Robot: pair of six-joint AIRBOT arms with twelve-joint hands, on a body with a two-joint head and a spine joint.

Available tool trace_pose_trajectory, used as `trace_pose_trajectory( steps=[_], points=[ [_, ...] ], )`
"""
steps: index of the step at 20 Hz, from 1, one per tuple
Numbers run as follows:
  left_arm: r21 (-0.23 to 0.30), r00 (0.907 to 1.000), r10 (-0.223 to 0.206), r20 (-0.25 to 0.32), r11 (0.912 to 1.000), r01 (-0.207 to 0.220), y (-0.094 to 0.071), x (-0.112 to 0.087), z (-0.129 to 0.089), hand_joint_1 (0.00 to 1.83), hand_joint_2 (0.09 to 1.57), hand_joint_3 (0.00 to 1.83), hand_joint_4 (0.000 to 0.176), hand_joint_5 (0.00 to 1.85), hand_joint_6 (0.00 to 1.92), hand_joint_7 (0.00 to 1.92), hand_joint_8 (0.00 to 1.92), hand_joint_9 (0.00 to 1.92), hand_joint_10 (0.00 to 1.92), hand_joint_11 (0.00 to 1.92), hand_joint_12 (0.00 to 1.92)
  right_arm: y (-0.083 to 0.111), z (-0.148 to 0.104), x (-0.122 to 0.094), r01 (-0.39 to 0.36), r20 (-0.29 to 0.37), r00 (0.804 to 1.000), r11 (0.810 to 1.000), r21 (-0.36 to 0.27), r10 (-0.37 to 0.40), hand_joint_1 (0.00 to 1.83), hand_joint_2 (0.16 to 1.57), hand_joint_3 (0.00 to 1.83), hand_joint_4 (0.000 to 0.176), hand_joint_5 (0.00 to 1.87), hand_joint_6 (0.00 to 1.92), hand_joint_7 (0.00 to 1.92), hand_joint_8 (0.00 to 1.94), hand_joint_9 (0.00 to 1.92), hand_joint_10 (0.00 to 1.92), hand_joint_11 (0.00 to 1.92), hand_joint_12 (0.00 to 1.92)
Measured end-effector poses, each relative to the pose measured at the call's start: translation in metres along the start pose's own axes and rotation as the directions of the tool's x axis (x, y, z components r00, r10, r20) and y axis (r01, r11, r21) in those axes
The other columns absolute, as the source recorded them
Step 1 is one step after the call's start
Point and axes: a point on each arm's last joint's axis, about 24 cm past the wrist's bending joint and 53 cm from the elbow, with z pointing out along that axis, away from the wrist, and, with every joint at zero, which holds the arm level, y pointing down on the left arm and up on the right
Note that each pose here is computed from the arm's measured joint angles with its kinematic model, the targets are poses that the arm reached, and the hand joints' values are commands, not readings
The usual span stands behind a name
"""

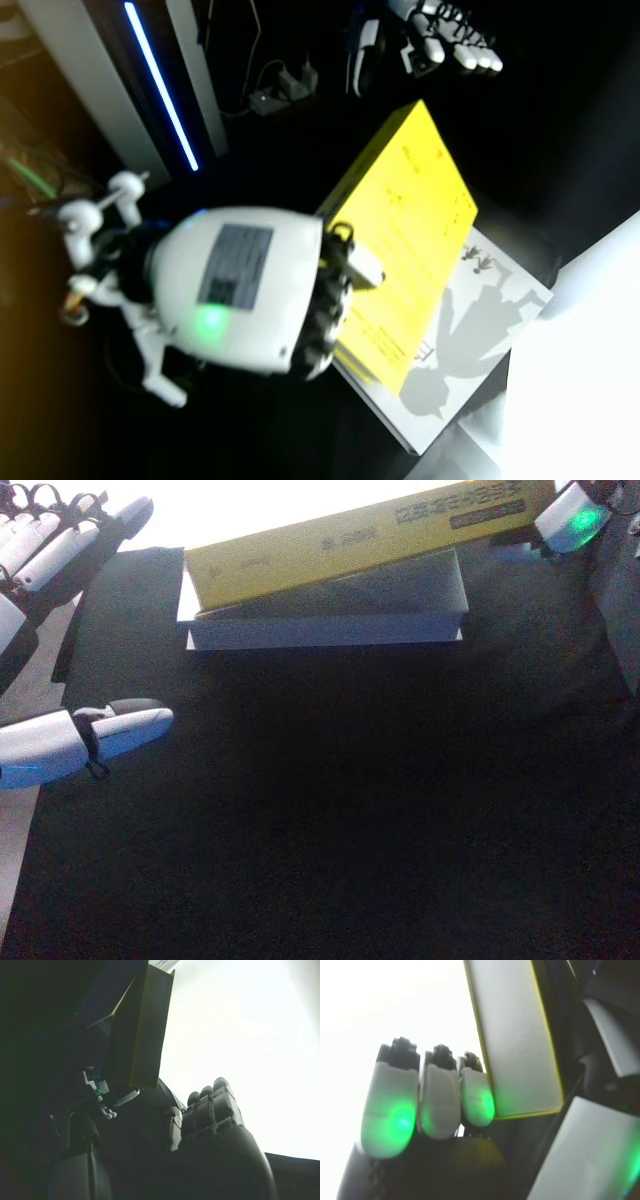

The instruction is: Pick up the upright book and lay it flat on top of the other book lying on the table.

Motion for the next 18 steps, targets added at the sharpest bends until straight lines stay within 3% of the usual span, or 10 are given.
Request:
trace_pose_trajectory(
  steps=[1, 6, 10, 11, 12, 13, 14, 15, 16, 18],
  points=[
    [0.001, 1.0, -0.002, 0.001, 1.0, 0.002, 0.0, 0.0, 0.0, 0.54, 0.99, 0.0, 0.176, 0.0, 0.0, 0.0, 0.0, 0.0, 0.0, 0.0, 0.0, -0.009, 0.0, -0.005, -0.013, 0.011, 1.0, 1.0, 0.026, 0.012, 1.59, 0.64, 1.09, 0.176, 1.39, 1.92, 1.51, 1.94, 1.59, 1.92, 1.57, 1.92],
    [0.002, 1.0, -0.002, 0.001, 1.0, 0.002, 0.0, 0.0, 0.0, 0.53, 0.99, 0.0, 0.176, 0.0, 0.0, 0.0, 0.0, 0.0, 0.0, 0.0, 0.0, -0.022, -0.001, -0.009, -0.037, 0.026, 0.999, 0.997, 0.064, 0.036, 1.51, 0.72, 1.0, 0.176, 1.35, 1.92, 1.45, 1.94, 1.53, 1.92, 1.53, 1.92],
    [0.001, 1.0, -0.003, 0.002, 1.0, 0.003, 0.0, 0.0, 0.0, 0.55, 1.01, 0.01, 0.176, 0.0, 0.0, 0.0, 0.0, 0.0, 0.0, 0.0, 0.0, -0.023, 0.004, -0.005, -0.049, 0.029, 0.998, 0.997, 0.067, 0.047, 1.55, 0.71, 1.0, 0.176, 1.34, 1.92, 1.4, 1.94, 1.49, 1.92, 1.5, 1.92],
    [0.001, 1.0, -0.003, 0.002, 1.0, 0.003, 0.0, 0.0, 0.0, 0.55, 1.01, 0.0, 0.176, 0.0, 0.0, 0.0, 0.0, 0.0, 0.0, 0.0, 0.0, -0.023, 0.006, -0.003, -0.054, 0.03, 0.998, 0.996, 0.067, 0.052, 1.58, 0.68, 1.05, 0.176, 1.36, 1.92, 1.4, 1.94, 1.48, 1.92, 1.47, 1.92],
    [0.001, 1.0, -0.003, 0.002, 1.0, 0.003, 0.0, 0.0, 0.0, 0.54, 1.01, 0.0, 0.176, 0.0, 0.0, 0.0, 0.0, 0.0, 0.0, 0.0, 0.0, -0.025, 0.006, -0.002, -0.059, 0.031, 0.998, 0.996, 0.071, 0.057, 1.46, 0.53, 1.53, 0.176, 1.36, 1.92, 1.13, 1.94, 1.49, 1.92, 1.48, 1.92],
    [0.0, 1.0, -0.003, 0.002, 1.0, 0.003, 0.0, 0.0, 0.0, 0.54, 1.01, 0.0, 0.176, 0.0, 0.0, 0.0, 0.0, 0.0, 0.0, 0.0, 0.0, -0.029, 0.006, 0.0, -0.068, 0.034, 0.997, 0.995, 0.078, 0.066, 1.54, 0.58, 1.28, 0.176, 1.36, 1.92, 1.35, 1.94, 1.51, 1.92, 1.48, 1.92],
    [0.0, 1.0, -0.003, 0.002, 1.0, 0.003, 0.0, -0.001, 0.0, 0.55, 1.01, 0.0, 0.176, 0.0, 0.0, 0.0, 0.0, 0.0, 0.0, 0.0, 0.0, -0.03, 0.007, 0.001, -0.072, 0.034, 0.997, 0.994, 0.08, 0.07, 1.45, 0.51, 1.58, 0.176, 1.34, 1.92, 1.12, 1.94, 1.49, 1.92, 1.46, 1.92],
    [-0.001, 1.0, -0.003, 0.002, 1.0, 0.003, 0.0, -0.001, 0.0, 0.55, 1.01, 0.0, 0.176, 0.0, 0.0, 0.0, 0.0, 0.0, 0.0, 0.0, 0.0, -0.033, 0.006, 0.005, -0.077, 0.031, 0.997, 0.993, 0.085, 0.074, 1.47, 0.65, 1.24, 0.176, 1.3, 1.92, 1.33, 1.94, 1.48, 1.92, 1.44, 1.92],
    [0.0, 1.0, -0.002, 0.003, 1.0, 0.002, 0.0, -0.001, -0.001, 0.55, 1.02, 0.01, 0.176, 0.0, 0.0, 0.0, 0.0, 0.0, 0.0, 0.0, 0.0, -0.035, 0.006, 0.007, -0.082, 0.031, 0.996, 0.993, 0.089, 0.08, 1.1, 0.69, 1.34, 0.0, 0.94, 1.92, 1.32, 1.94, 1.42, 1.92, 1.38, 1.92],
    [0.0, 1.0, -0.005, 0.0, 1.0, 0.005, 0.0, 0.0, -0.001, 0.52, 1.02, 0.0, 0.176, 0.0, 0.0, 0.0, 0.0, 0.0, 0.0, 0.0, 0.0, -0.038, 0.005, 0.011, -0.079, 0.022, 0.997, 0.992, 0.096, 0.077, 1.01, 0.73, 1.29, 0.0, 0.82, 1.9, 1.19, 1.94, 1.3, 1.92, 1.27, 1.92]
  ],
)
